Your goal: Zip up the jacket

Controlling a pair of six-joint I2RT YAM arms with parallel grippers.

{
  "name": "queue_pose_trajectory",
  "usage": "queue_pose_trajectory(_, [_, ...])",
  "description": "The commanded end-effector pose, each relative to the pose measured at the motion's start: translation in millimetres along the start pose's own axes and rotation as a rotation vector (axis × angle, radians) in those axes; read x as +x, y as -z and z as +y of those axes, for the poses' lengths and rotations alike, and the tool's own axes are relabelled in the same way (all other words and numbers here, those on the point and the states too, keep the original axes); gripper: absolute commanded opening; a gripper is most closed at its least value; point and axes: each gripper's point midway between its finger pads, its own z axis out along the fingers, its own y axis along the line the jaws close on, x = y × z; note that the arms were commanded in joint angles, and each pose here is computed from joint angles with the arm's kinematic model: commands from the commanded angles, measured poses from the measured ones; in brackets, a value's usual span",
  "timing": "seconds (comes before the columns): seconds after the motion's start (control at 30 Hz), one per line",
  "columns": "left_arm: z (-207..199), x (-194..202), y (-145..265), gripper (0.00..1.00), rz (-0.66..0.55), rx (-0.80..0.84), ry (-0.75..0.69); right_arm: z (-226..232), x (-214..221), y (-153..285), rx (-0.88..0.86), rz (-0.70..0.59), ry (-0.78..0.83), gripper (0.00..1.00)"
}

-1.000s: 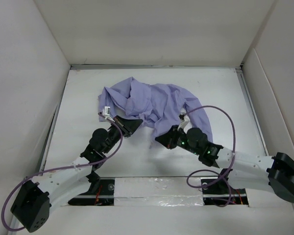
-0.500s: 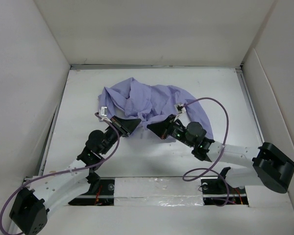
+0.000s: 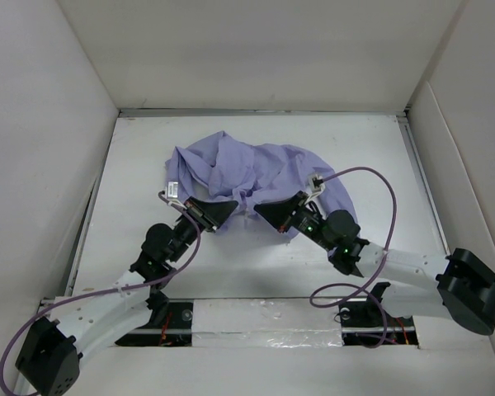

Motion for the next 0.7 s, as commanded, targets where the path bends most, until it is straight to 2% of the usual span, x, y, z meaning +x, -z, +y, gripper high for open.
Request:
queue_pose_trajectory(0.0, [-26.3, -3.9, 3.0, 0.0, -0.013, 0.13, 0.01, 15.5, -27.4, -3.7, -0.052, -0.097, -0.012, 0.0])
queue_pose_trajectory(0.67, [-44.7, -5.6, 9.6, 0.0, -0.047, 0.282, -0.006, 22.6, -24.8, -9.8, -0.132, -0.072, -0.1, 0.0])
